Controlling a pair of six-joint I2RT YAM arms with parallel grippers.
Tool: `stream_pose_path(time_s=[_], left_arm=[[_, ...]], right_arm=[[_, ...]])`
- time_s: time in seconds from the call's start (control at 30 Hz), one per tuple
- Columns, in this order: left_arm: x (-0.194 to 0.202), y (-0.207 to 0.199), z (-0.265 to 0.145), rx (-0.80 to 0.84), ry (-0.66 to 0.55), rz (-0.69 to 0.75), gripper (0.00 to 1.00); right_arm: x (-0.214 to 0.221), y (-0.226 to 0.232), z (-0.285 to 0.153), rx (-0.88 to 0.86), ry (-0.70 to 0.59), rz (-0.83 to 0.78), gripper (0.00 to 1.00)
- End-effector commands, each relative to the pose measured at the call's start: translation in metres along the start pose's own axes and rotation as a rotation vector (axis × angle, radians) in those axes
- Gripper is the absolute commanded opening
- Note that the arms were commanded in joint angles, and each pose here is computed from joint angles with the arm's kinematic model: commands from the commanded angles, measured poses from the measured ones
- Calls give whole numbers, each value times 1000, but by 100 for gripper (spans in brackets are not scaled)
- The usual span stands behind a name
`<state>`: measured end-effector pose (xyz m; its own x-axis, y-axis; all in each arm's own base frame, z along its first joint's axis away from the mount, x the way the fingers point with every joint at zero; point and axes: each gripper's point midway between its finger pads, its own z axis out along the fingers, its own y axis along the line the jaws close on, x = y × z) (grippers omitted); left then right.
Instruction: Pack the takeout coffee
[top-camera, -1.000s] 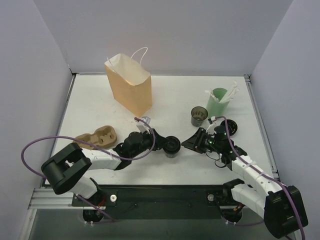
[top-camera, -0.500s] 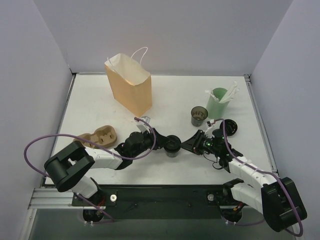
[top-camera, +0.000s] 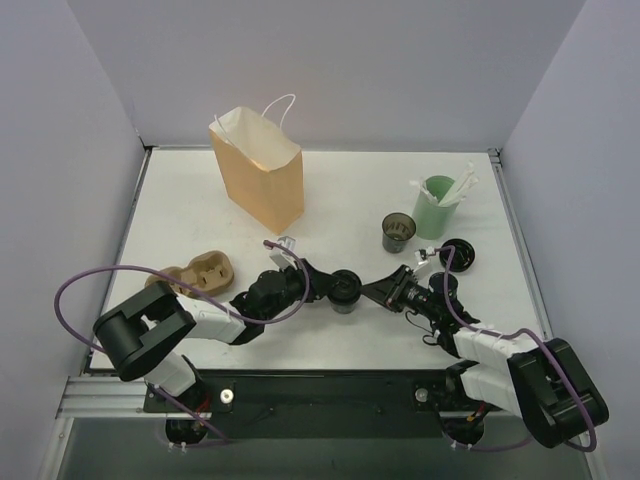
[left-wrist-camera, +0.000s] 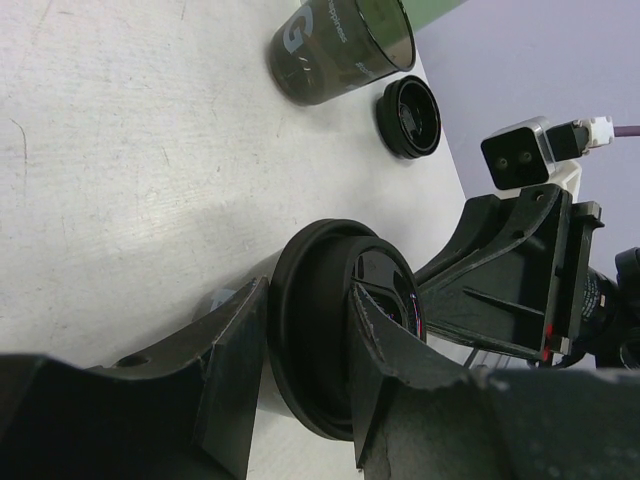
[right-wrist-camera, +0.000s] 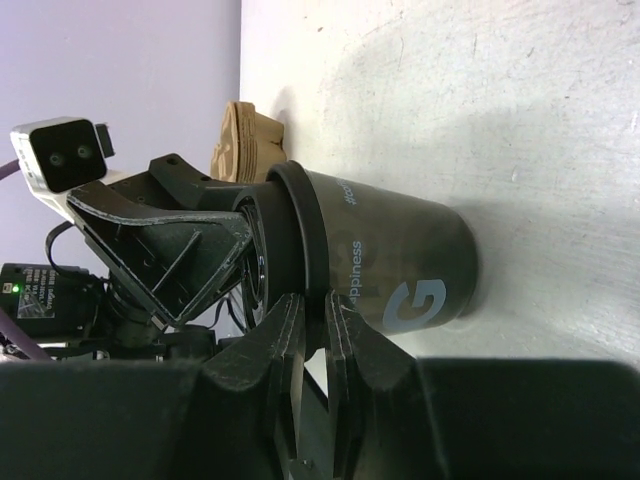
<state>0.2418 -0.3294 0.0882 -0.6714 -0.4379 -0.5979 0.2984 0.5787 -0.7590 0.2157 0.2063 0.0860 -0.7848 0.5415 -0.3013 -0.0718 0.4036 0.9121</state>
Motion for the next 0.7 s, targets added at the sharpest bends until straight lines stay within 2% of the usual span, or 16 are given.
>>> stream_pose_path(time_s=[0.0,0.3,0.67], left_arm=[[127,158,-94,-529,508,137,42],[132,164,-100,-558,505,117,41],[109,144,-93,-537,457,154,41]], right_arm=[[34,-55,-13,132,36,14,6],[44,-69,-11,150,49,94,2],[42,-66,-7,121,46,138,8]])
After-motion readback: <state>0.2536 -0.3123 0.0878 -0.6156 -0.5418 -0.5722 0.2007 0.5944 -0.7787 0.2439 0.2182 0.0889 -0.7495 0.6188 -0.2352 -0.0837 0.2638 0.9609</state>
